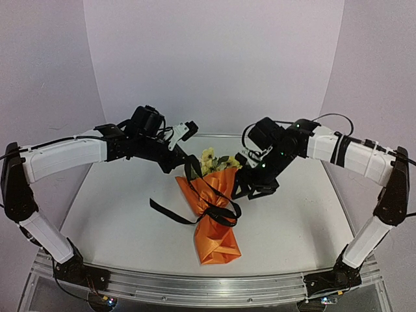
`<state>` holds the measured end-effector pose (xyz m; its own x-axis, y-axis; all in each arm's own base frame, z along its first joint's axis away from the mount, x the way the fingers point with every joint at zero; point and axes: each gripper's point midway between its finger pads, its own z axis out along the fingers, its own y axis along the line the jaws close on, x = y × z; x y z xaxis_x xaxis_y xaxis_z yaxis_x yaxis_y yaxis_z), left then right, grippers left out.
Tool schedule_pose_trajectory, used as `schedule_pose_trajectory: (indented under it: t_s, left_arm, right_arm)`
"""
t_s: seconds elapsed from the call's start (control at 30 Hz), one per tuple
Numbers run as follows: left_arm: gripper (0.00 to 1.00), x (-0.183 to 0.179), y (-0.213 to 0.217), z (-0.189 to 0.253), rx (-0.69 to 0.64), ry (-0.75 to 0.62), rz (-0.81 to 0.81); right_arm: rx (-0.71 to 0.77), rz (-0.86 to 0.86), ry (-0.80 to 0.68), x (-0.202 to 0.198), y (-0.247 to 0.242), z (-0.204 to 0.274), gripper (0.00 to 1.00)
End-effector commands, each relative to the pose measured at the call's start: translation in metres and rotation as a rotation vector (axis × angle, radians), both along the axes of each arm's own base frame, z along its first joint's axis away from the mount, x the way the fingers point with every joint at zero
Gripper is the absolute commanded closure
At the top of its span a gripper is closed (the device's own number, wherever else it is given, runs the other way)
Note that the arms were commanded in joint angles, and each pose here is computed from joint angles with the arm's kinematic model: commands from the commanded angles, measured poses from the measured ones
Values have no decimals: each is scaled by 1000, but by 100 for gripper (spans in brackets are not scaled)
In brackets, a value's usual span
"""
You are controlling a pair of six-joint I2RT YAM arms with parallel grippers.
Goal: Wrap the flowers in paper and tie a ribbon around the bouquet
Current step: Cross the half-tied ribbon over the folded bouquet.
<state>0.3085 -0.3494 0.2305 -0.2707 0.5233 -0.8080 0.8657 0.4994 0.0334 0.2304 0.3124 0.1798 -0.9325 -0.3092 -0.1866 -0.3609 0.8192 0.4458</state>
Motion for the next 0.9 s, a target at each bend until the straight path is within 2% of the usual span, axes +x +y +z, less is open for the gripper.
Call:
schedule_pose_trajectory:
  t_s: [0.0, 0.23, 0.43, 0.57, 0.73, 0.8, 0.87]
  left_arm:
    - [100, -18, 33, 21, 21, 55, 83]
    - [100, -28, 47, 34, 11, 62, 119]
    - [100, -36, 56, 38, 32, 76, 120]
    - [100, -43, 59, 44, 29, 85, 106]
    - [100, -63, 59, 43, 50, 164, 35]
    - [100, -79, 55, 40, 49, 230, -34]
    - [100, -97, 48, 46, 10, 279, -110]
  right_arm:
    - [28, 118, -81, -23, 13, -26, 33]
    - [-6, 104, -166, -18, 18, -74, 41]
    - [-16, 82, -189, -8, 25, -87, 52]
    - [-22, 71, -177, -6, 28, -91, 64]
    - [-28, 51, -196, -4, 24, -83, 93]
    - [-28, 48, -210, -2, 24, -72, 99]
    - [-31, 47, -220, 0, 23, -60, 100]
